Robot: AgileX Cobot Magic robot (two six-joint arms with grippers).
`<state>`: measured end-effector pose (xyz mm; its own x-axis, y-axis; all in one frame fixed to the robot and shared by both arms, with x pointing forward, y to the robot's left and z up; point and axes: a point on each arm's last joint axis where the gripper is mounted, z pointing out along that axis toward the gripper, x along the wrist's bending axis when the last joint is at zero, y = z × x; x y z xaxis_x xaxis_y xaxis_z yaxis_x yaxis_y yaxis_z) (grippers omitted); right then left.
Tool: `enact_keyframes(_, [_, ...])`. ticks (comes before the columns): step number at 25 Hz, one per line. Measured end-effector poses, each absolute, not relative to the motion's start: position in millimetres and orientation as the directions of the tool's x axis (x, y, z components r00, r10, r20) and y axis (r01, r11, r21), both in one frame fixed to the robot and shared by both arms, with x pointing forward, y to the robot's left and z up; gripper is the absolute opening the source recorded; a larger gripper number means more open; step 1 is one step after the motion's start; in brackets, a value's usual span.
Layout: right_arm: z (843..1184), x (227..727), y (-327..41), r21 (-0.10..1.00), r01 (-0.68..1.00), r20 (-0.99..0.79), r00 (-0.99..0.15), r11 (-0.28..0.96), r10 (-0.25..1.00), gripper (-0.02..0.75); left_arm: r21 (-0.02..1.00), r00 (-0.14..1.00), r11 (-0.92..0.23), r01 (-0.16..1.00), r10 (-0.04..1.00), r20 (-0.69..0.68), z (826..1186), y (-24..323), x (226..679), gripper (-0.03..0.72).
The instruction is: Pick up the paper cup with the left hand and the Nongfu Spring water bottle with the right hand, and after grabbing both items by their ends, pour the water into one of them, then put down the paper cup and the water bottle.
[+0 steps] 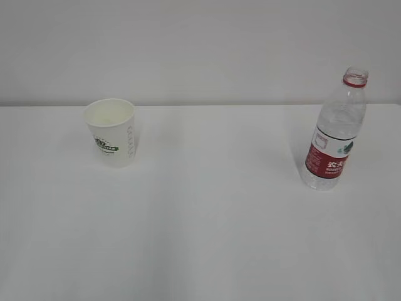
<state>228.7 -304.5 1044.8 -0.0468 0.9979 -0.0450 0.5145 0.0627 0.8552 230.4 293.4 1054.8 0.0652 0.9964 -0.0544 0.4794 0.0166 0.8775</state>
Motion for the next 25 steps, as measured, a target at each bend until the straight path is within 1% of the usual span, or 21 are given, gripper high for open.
enact_keyframes(6, [1045,229,-305,0.855,0.515,-0.045,-0.047,0.063,0.998,0.535,0.877,0.065,0.017,0.479,0.996,-0.054,1055,293,230,0.568])
enact_keyframes(16, [1047,228,-304,0.860,0.507,-0.039,-0.050,0.059,0.998,0.535,0.884,0.065,0.017,0.468,0.996,-0.054,1056,293,231,0.566])
enact_keyframes(19, [1056,226,-303,0.886,0.461,-0.027,-0.057,0.051,0.998,0.535,0.894,0.065,0.018,0.447,0.996,-0.053,1061,293,229,0.566])
enact_keyframes(25, [1076,224,-302,0.943,0.332,-0.016,-0.065,0.036,0.998,0.535,0.933,0.067,0.023,0.358,0.997,-0.050,1077,294,226,0.565])
